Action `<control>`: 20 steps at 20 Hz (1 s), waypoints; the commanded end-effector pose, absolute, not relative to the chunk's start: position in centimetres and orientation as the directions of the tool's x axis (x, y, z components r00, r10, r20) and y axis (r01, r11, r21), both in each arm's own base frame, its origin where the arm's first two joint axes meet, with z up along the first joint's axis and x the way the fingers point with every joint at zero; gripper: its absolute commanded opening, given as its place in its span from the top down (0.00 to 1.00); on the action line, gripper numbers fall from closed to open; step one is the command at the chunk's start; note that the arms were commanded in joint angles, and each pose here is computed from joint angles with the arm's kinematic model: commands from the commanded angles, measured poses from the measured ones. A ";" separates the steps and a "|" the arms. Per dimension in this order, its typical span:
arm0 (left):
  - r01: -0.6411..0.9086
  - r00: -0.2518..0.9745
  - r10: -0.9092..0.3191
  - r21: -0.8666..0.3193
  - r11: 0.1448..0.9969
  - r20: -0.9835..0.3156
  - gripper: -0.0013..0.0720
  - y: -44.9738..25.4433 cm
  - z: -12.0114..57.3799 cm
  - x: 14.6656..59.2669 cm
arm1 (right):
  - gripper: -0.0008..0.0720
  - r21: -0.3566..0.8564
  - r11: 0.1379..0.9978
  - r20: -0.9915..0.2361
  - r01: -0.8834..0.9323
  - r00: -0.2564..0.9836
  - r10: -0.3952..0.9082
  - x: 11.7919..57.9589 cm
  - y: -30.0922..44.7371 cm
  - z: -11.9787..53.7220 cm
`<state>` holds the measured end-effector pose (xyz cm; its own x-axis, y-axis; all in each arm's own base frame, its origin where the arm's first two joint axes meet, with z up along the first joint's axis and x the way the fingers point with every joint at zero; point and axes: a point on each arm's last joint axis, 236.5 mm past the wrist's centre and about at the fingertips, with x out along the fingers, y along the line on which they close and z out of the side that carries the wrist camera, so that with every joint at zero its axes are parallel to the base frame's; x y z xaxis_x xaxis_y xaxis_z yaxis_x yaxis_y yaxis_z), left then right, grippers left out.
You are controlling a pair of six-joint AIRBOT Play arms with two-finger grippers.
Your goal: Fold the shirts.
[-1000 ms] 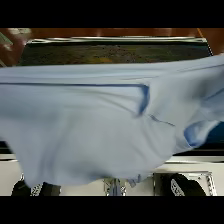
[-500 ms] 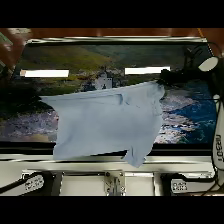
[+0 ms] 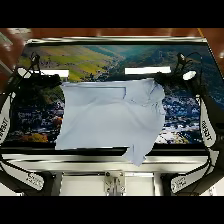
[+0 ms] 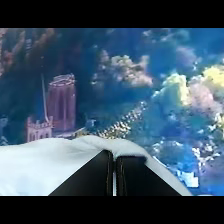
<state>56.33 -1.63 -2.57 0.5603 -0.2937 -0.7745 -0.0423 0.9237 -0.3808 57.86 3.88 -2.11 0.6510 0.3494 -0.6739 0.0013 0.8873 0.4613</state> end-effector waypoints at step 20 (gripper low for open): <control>-0.128 -0.184 -0.361 -0.342 0.931 -0.914 0.73 -2.7 -9.5 41.0 | 0.83 0.290 0.956 -0.950 0.039 -0.109 0.292 40.3 5.4 -9.4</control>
